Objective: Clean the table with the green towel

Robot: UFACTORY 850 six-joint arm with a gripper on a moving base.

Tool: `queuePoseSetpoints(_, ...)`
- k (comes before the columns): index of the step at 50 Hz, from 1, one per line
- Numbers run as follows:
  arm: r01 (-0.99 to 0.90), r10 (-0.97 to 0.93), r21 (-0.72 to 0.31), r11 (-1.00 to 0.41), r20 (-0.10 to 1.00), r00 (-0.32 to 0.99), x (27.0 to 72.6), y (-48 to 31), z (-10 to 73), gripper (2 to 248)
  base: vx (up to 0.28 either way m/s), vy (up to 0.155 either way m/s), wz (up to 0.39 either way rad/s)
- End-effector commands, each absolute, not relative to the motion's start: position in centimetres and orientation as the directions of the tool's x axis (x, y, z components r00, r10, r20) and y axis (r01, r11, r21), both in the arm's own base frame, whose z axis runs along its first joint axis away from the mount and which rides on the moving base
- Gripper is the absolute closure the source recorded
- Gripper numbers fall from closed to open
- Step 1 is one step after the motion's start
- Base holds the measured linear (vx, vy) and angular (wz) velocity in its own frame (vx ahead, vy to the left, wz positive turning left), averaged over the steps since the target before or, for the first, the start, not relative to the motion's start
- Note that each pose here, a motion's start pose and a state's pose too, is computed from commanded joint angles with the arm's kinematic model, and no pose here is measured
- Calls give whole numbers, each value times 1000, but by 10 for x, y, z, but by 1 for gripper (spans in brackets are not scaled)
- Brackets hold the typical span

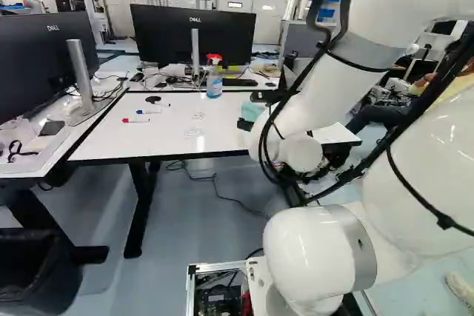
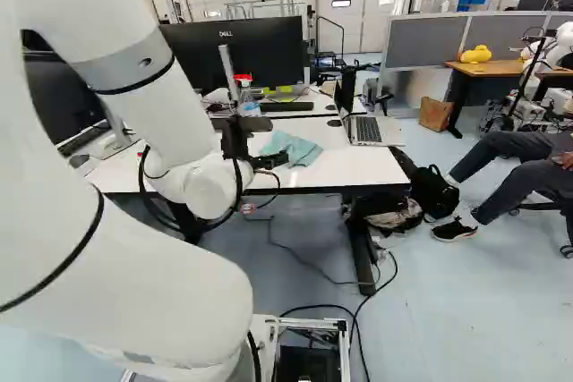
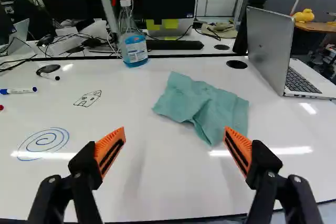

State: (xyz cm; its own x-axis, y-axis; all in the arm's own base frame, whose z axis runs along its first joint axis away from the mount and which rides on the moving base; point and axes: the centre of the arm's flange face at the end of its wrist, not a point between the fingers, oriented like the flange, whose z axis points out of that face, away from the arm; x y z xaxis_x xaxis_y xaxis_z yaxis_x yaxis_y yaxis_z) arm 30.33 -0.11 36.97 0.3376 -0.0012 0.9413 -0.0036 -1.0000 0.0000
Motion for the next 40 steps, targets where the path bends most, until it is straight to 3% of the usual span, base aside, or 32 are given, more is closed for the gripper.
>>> queuePoseSetpoints(40, -65, -20, 0, -998, 953, 304, 367, -24, 395, 3, 0, 0, 0)
